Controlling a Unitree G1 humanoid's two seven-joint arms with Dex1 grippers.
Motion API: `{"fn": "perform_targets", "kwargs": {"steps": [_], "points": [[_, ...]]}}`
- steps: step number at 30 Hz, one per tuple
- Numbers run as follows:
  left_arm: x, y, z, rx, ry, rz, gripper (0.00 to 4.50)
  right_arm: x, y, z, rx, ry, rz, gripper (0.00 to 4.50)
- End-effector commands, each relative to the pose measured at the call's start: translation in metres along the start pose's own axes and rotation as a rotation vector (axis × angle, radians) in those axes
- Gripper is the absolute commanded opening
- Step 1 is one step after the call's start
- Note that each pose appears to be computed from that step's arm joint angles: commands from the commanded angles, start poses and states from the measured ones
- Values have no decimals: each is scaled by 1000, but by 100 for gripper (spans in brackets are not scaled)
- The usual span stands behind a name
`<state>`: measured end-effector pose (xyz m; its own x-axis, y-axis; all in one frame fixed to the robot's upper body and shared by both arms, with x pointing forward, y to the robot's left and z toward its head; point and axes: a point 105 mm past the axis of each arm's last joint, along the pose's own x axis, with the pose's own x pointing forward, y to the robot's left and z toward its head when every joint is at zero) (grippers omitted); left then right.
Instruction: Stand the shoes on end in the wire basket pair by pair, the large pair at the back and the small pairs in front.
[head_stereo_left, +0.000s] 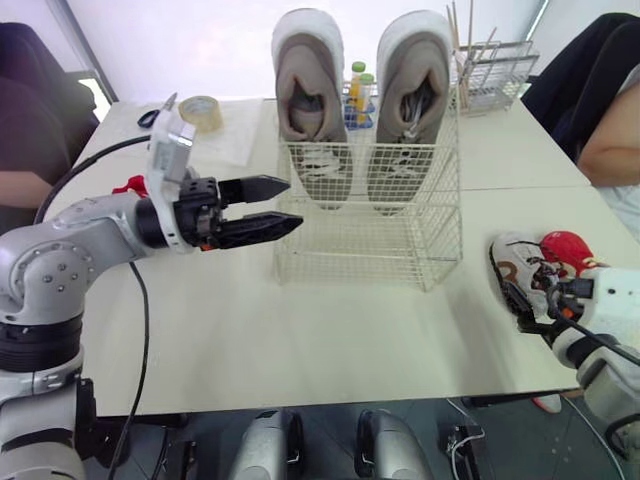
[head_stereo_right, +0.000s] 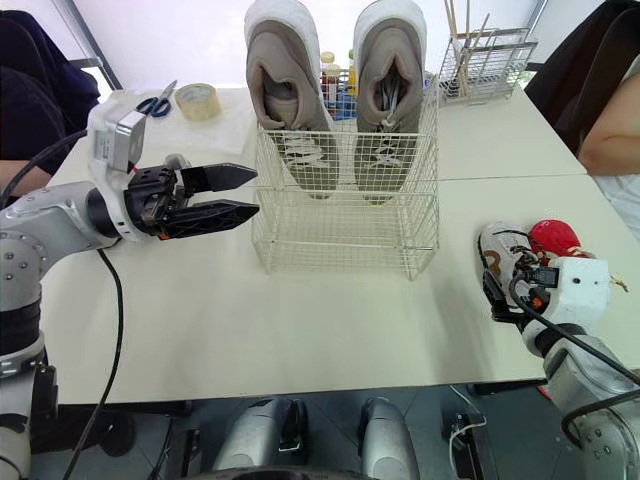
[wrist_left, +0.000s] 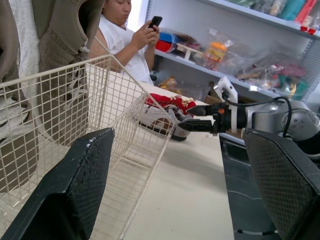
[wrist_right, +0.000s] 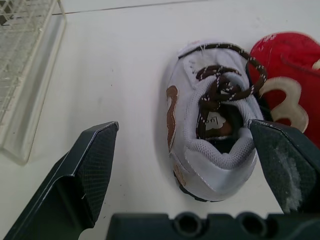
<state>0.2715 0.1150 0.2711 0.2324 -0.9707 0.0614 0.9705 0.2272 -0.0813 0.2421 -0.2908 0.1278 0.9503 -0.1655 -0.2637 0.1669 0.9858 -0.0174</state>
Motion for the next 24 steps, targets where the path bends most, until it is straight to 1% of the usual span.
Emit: {"fn": "perform_targets", "kwargs": {"steps": [1, 4, 14, 18, 20, 21, 22, 24], "points": [[3, -6, 6, 45, 0, -12, 422, 4, -2, 4, 1, -34, -24, 450], [3, -6, 6, 51, 1, -5, 422, 9, -1, 1, 3, -26, -26, 450], [6, -6, 7, 78, -4, 20, 422, 19, -12, -23, -26, 50, -86, 450], [9, -6, 8, 94, -7, 26, 422, 22, -11, -24, -32, 39, -81, 450], [9, -4, 10, 102, -11, 33, 426, 23, -10, -21, -29, 23, -79, 397], [10, -4, 10, 106, -11, 36, 426, 24, -9, -20, -30, 18, -79, 360], [10, -3, 11, 109, -10, 37, 426, 24, -9, -20, -32, 15, -77, 319], [11, -3, 11, 111, -9, 37, 426, 25, -7, -17, -54, 1, -69, 215]]}}
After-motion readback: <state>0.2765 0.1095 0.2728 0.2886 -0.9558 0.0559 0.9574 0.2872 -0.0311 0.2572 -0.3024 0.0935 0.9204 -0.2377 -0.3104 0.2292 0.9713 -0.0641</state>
